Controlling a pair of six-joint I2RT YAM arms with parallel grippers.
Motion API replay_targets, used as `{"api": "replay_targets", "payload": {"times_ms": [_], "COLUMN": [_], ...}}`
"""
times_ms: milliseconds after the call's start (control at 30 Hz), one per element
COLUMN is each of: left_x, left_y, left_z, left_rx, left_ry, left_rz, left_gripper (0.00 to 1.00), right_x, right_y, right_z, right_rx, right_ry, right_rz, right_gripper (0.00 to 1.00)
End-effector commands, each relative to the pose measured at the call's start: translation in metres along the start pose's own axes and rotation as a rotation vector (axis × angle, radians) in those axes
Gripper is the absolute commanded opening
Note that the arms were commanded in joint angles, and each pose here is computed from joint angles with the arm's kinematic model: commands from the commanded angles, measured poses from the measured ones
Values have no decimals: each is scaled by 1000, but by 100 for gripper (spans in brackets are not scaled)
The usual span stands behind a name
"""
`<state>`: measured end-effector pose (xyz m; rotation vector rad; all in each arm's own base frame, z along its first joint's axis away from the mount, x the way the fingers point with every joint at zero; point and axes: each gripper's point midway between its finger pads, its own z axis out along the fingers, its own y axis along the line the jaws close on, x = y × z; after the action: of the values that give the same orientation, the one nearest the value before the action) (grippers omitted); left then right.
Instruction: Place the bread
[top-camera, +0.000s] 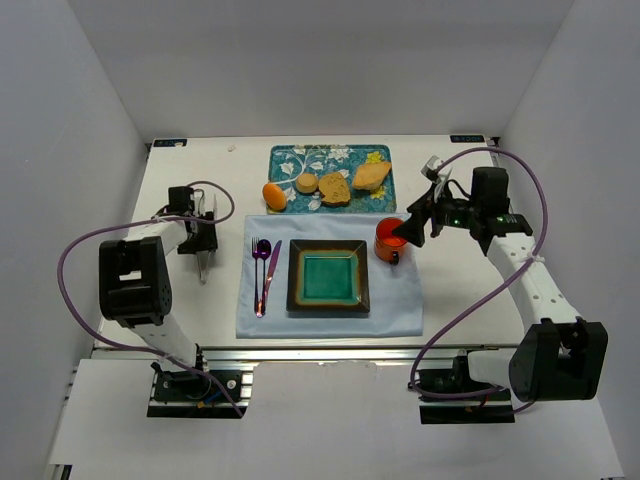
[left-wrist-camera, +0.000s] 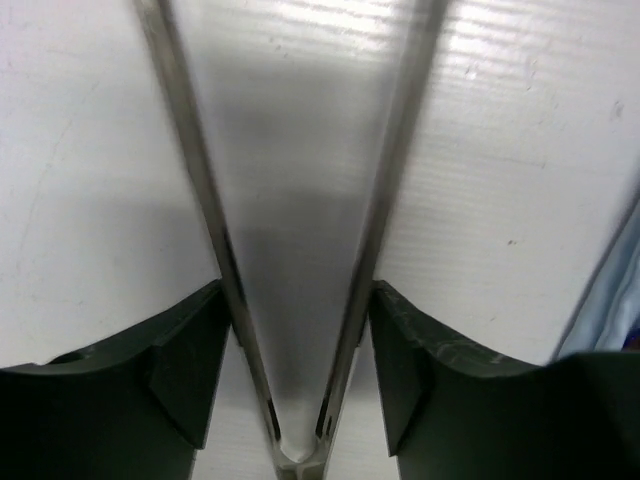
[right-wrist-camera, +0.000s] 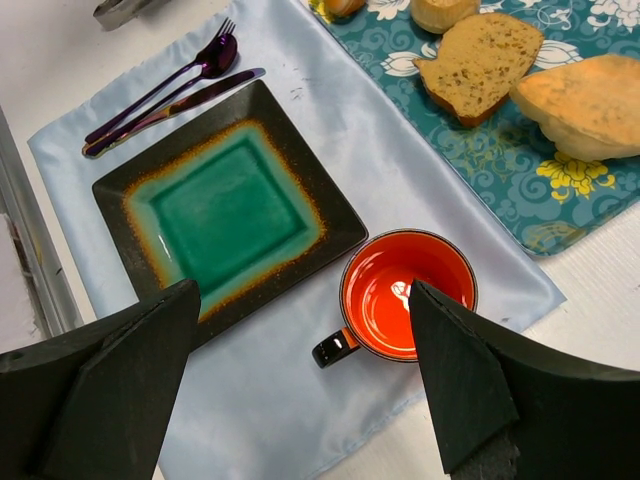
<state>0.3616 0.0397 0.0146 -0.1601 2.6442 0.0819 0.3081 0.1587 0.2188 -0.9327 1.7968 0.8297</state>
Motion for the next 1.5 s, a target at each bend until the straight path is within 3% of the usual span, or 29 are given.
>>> {"api": "replay_targets", "payload": {"times_ms": [0, 67, 100, 300, 433, 667, 967, 1200, 1467], "left_x": [28, 34, 35, 33, -6, -68, -96, -110, -123], "left_y": [-4, -3, -1, 6, -15, -93, -149, -183, -216], "left_z": [16, 18, 19, 15, -12, -92, -157, -149, -131], "left_rx": [9, 4, -5, -20, 109, 493, 676, 678, 623], "left_ry": [70, 79, 80, 42, -69, -177, -232, -194, -139], "left_rz": [-68, -93, -105, -194, -218, -249, -140, -54, 42], "left_gripper": [65, 55, 45, 28, 20, 24, 36, 46, 49], "right_x": [-18, -18, -17, -14, -14, -20, -17, -17, -11], "right_y": [-4, -4, -3, 0, 2, 2, 6, 9, 12], "right_z": [-7, -8, -9, -13, -16, -19, -20, -22, -25], "right_rx": [16, 19, 17, 14, 21, 25, 19, 20, 27], "right_ry": [-26, -26, -27, -33, -38, -58, -67, -77, -77], "right_rz": [-41, -42, -42, -38, -41, -49, -45, -44, -42], "right_gripper": [89, 89, 89, 89, 89, 89, 89, 89, 89]}}
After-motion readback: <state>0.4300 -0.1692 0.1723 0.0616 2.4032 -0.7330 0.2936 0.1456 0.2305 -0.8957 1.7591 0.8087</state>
